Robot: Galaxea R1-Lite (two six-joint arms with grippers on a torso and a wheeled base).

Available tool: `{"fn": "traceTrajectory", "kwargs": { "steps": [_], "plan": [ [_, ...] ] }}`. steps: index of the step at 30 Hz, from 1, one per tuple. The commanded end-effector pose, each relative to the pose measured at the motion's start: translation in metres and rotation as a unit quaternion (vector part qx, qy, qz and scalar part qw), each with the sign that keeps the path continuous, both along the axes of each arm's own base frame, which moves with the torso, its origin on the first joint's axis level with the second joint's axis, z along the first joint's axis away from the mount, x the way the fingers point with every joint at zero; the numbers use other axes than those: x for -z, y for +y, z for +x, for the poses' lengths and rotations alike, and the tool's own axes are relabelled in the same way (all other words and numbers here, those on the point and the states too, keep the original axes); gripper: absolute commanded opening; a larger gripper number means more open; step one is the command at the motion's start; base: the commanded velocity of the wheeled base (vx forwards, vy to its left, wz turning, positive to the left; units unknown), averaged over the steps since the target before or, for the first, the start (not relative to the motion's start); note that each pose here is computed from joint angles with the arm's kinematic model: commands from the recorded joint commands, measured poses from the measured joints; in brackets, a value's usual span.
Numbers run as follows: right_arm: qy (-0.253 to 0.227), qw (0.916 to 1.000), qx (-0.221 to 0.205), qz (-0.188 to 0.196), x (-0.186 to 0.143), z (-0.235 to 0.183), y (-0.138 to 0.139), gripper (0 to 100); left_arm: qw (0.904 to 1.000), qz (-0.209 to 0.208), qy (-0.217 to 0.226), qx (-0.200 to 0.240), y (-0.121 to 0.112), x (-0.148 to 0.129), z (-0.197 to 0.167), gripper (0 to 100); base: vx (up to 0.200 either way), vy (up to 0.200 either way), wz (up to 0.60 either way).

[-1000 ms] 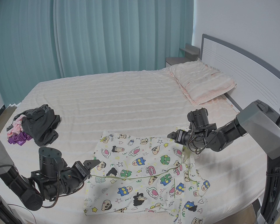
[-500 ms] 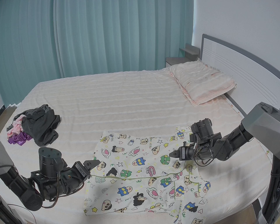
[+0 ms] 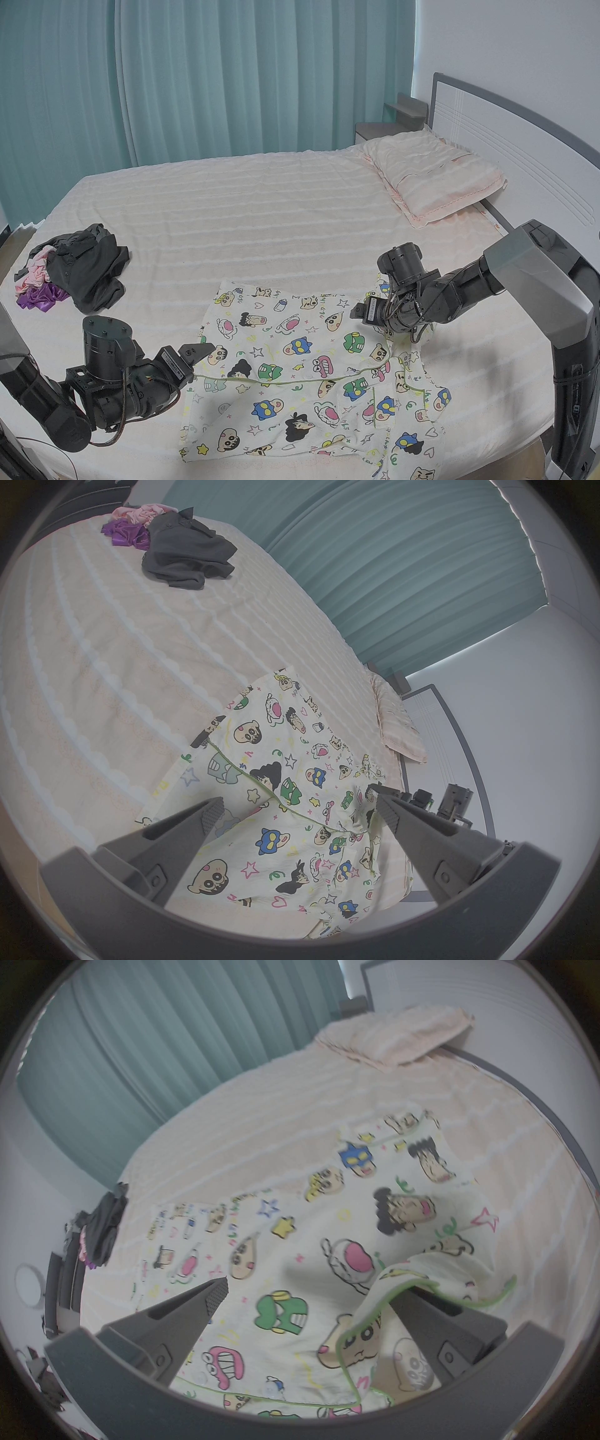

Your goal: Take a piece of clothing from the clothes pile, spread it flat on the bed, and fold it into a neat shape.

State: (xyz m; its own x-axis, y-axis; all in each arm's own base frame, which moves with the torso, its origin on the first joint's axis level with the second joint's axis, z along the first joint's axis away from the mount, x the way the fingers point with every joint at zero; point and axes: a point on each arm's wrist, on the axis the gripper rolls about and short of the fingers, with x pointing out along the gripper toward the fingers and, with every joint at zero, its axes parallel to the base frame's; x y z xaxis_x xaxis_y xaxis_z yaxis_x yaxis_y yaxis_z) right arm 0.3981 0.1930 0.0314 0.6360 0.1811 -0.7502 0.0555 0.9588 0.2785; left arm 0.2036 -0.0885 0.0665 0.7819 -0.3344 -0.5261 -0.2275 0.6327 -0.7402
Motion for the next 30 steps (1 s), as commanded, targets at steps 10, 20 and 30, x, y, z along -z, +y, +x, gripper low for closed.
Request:
{"fn": "traceTrajectory", "kwargs": {
  "steps": [10, 20, 30],
  "plan": [
    [0.082, 0.9915, 0.091, 0.042, 0.022, 0.022, 0.007, 100, 1.0, 0.001, 0.004, 0.001, 0.0, 0.002, 0.0, 100, 0.0, 0.0, 0.0],
    [0.085, 0.9948, 0.055, 0.004, -0.01, -0.008, -0.009, 100, 1.0, 0.0, 0.003, 0.001, -0.001, 0.001, 0.0, 100, 0.0, 0.0, 0.0],
    [0.113, 0.9923, 0.006, -0.051, -0.024, -0.058, -0.036, 100, 0.9998, 0.001, 0.009, 0.015, -0.004, 0.003, -0.004, 100, 0.0, 0.0, 0.0]
  ]
}}
